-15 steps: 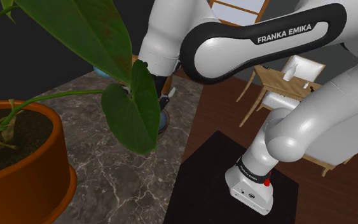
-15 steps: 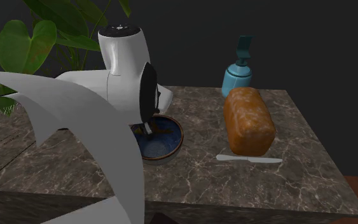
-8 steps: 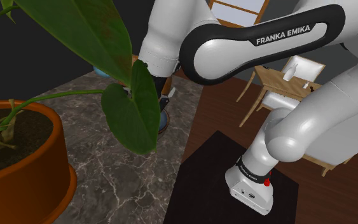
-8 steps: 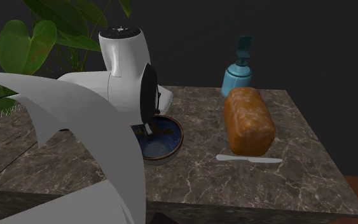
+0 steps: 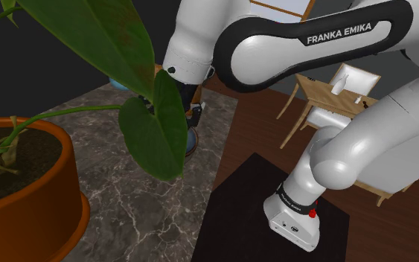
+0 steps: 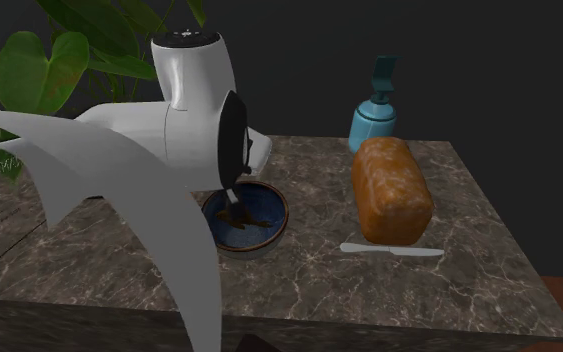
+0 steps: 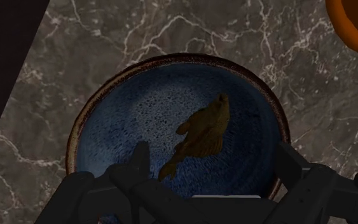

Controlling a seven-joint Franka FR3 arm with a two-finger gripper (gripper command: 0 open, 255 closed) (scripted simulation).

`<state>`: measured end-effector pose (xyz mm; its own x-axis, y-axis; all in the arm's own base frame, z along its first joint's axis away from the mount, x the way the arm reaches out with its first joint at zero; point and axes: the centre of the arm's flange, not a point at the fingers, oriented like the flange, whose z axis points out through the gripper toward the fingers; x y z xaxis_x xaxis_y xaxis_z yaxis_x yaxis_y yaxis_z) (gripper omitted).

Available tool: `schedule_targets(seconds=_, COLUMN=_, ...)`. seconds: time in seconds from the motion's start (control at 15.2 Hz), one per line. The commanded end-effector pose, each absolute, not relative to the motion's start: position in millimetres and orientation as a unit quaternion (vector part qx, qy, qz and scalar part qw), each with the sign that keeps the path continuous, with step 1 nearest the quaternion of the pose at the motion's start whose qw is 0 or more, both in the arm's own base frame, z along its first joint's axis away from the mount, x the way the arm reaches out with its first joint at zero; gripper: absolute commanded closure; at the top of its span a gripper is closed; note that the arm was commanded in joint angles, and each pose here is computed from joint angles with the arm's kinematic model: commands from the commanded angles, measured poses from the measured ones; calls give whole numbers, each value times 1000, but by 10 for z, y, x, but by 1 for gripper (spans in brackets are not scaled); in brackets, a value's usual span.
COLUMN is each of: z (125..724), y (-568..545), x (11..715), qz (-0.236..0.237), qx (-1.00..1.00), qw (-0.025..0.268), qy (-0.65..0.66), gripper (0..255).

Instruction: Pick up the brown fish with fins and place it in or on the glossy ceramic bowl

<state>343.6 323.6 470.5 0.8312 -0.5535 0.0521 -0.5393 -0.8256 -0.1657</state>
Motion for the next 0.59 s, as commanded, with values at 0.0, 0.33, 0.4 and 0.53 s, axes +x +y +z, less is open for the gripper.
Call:
schedule_targets(seconds=0.0, z=4964, y=3212, x=3400, qz=-49, qx=-954, qw=72, qy=286, gripper=0)
schedule_targets(seconds=0.33, z=5067, y=3200, x=3386, qz=-49, qx=-954, qw=72, qy=286, gripper=0)
schedule_targets(seconds=0.4, z=5067, y=3200, x=3386, qz=-49, qx=-954, qw=72, qy=286, gripper=0)
schedule_targets(seconds=0.53, z=5067, y=3200, x=3386, qz=-49, qx=-954, qw=72, qy=286, gripper=0)
